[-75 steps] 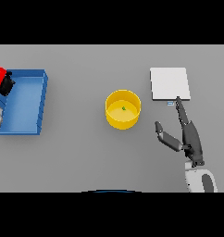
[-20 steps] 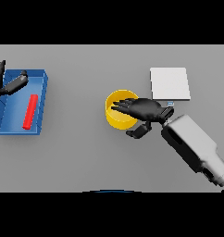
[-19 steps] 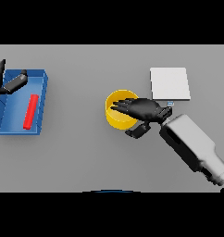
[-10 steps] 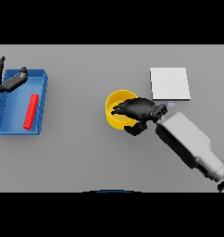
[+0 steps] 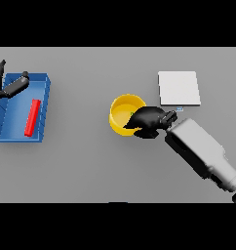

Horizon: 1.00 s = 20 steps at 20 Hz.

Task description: Pick up the red beaker and tilt it to pour out 1 green nut into yellow bowl. Pick up the yellow bowl and place it on the metallic measuring scale.

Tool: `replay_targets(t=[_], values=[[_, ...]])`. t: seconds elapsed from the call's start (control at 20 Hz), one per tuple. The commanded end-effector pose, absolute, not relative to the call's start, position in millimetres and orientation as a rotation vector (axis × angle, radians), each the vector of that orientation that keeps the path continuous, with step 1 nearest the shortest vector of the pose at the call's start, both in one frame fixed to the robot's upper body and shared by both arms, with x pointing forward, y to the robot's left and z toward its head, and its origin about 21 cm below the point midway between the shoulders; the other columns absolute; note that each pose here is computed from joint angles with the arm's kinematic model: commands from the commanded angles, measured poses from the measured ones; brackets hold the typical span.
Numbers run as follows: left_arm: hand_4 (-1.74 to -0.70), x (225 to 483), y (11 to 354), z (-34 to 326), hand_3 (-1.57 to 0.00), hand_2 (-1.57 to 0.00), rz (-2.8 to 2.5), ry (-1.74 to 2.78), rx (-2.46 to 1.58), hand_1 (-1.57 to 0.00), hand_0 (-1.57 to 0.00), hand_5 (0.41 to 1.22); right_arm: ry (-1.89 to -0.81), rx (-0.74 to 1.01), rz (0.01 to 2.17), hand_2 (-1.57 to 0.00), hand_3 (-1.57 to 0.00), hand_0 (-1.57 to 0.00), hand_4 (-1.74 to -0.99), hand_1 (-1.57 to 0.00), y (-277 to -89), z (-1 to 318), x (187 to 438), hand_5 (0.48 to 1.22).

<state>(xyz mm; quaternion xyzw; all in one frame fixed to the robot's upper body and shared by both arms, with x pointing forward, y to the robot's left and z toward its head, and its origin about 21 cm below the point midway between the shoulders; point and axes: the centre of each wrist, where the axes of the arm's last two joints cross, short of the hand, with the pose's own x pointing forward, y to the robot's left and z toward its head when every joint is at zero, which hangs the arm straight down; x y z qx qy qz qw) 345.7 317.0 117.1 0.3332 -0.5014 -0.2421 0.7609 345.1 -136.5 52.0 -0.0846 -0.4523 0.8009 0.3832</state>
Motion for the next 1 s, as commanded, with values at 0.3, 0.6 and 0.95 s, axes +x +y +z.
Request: replay_targets(t=[0.3,0.6,0.95], values=[[-0.8,342.4,318.5,115.9,0.0,0.0,-0.537,-1.091,0.735,0.0,0.0,0.724,-1.181,-0.233,2.025,-1.49,-1.19,-1.53,-1.729,-1.53,-148.6,73.6,344.3,1.212],[-0.8,343.2,318.6,120.2,0.0,0.0,-0.533,-1.082,0.733,0.0,0.0,0.72,-1.214,-0.357,2.011,-1.54,-1.34,-1.56,-1.726,-1.56,-152.7,126.8,349.8,1.219],[-0.8,344.2,318.9,123.7,0.0,0.0,-0.531,-1.099,0.743,0.0,0.0,0.723,-1.242,-0.415,1.986,-1.56,-1.24,-1.57,-1.719,-1.57,-159.0,149.5,343.4,1.22]])
